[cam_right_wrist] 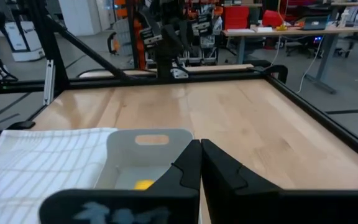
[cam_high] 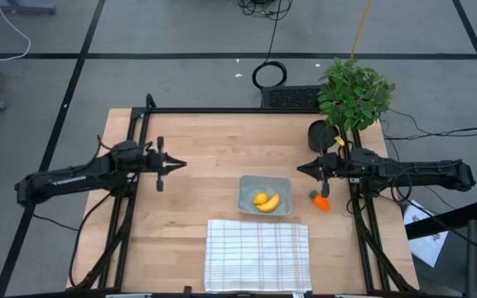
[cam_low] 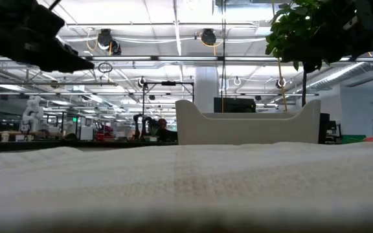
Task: Pick and placing Produce into tupperware
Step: Put the orange carrot into the gray bin
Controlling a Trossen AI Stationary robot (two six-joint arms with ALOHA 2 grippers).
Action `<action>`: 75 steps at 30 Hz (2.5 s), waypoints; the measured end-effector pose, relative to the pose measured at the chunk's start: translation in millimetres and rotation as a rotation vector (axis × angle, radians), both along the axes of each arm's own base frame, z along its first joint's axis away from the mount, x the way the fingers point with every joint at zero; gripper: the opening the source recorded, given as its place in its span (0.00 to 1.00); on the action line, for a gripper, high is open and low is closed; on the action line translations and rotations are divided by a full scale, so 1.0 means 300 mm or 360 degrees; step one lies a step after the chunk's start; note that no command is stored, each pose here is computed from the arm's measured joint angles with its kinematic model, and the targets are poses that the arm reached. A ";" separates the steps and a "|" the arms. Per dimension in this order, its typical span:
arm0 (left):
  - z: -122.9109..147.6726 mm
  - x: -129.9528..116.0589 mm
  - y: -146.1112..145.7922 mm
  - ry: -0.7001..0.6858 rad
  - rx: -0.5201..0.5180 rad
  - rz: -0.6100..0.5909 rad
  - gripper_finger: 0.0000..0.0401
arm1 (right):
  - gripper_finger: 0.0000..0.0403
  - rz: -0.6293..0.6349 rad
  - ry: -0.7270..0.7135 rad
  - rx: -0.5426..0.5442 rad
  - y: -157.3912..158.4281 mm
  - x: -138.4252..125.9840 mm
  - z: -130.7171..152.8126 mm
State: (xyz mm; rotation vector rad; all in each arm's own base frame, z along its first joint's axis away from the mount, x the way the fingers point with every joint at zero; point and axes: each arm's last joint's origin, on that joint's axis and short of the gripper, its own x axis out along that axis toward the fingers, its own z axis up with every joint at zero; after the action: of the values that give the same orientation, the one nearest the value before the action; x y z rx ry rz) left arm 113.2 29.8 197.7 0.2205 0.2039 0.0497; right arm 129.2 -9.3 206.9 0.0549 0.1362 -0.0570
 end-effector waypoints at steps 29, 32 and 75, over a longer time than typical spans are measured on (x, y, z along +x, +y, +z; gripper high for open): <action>-0.033 -0.034 -0.018 -0.0180 -0.0082 -0.0069 0.01 | 0.00 0.0083 0.0003 0.0117 0.007 -0.006 0.006; -0.031 -0.034 -0.018 -0.0189 -0.0079 -0.0068 0.04 | 0.00 0.0128 0.0076 0.0157 0.013 -0.008 0.050; -0.030 -0.034 -0.018 -0.0197 -0.0092 -0.0064 0.06 | 0.00 -0.0193 0.1751 0.0846 0.075 0.041 0.351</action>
State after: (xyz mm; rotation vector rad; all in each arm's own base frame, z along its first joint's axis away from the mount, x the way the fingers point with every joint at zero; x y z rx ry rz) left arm 103.2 24.6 188.8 0.1633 0.0773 0.0176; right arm 141.4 13.2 312.0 0.5644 1.2480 -0.1673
